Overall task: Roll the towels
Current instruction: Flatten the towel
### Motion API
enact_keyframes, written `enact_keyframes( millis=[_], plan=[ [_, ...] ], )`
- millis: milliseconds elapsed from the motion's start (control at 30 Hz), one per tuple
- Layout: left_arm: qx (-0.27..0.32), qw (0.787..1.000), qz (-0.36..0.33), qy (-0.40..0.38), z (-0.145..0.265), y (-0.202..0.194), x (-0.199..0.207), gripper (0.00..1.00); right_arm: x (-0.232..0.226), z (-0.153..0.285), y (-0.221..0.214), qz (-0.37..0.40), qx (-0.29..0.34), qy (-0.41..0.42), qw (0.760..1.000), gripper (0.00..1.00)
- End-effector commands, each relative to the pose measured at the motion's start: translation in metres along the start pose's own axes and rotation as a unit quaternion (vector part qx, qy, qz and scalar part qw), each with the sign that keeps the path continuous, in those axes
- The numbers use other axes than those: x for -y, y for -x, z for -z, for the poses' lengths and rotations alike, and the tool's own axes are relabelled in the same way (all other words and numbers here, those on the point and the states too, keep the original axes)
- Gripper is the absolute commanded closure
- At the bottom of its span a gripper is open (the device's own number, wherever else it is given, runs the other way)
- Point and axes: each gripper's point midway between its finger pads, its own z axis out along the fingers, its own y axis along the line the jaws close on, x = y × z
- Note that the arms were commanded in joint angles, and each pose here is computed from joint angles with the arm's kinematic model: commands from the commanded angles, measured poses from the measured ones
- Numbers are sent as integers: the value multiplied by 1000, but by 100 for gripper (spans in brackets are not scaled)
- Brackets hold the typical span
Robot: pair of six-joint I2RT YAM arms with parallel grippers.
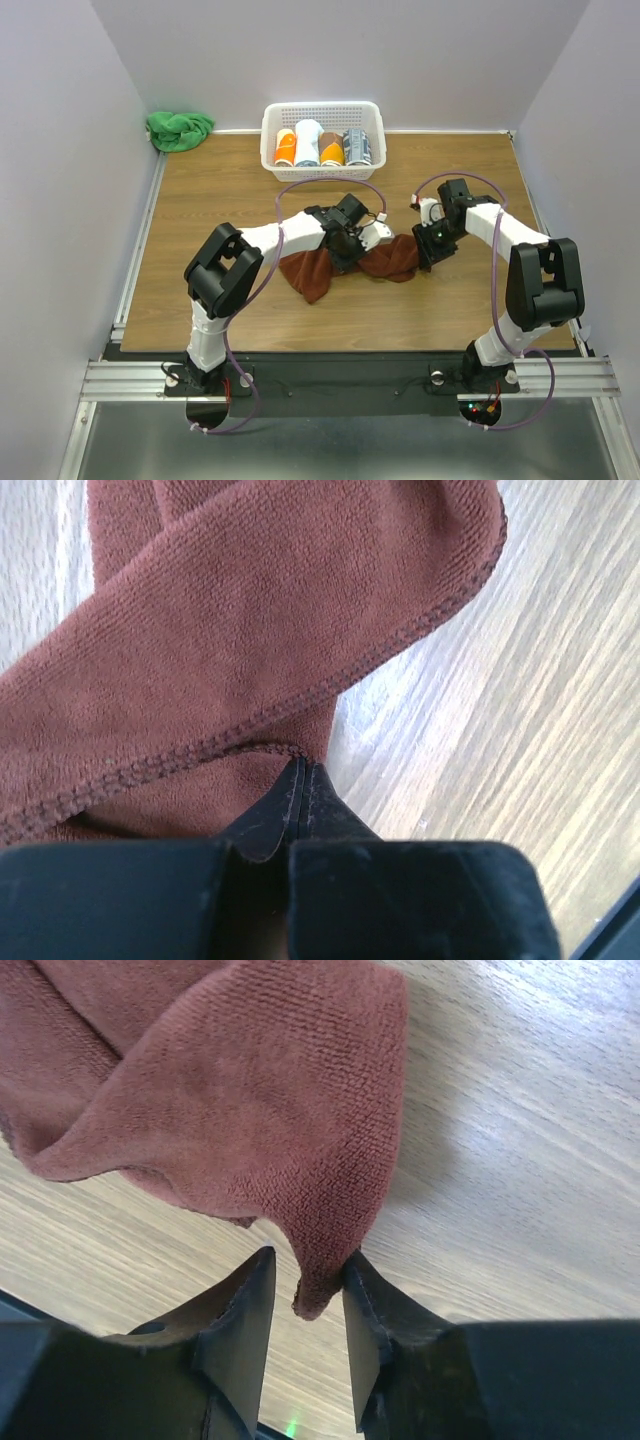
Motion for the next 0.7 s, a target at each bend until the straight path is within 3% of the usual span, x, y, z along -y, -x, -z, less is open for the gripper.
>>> enact_keyframes(
  millis=[0, 167, 300, 400, 600, 667],
  plan=[
    [35, 999, -16, 9, 39, 24, 1, 100, 11, 3, -3, 14, 6, -20, 1000, 61],
    [44, 999, -4, 11, 48, 28, -9, 100, 15, -4, -14, 27, -11, -23, 999, 63],
    [47, 999, -3, 6, 50, 31, -7, 100, 18, -5, -21, 35, -20, -29, 999, 47],
    [47, 999, -2, 4, 49, 31, -8, 100, 20, -4, -22, 47, -21, -35, 998, 46],
    [56, 998, 2, -5, 53, 34, -5, 100, 30, -15, -15, 59, 2, -54, 997, 55],
    [63, 998, 6, -6, 58, 36, -6, 100, 34, -17, -14, 62, 6, -61, 996, 65]
  ],
)
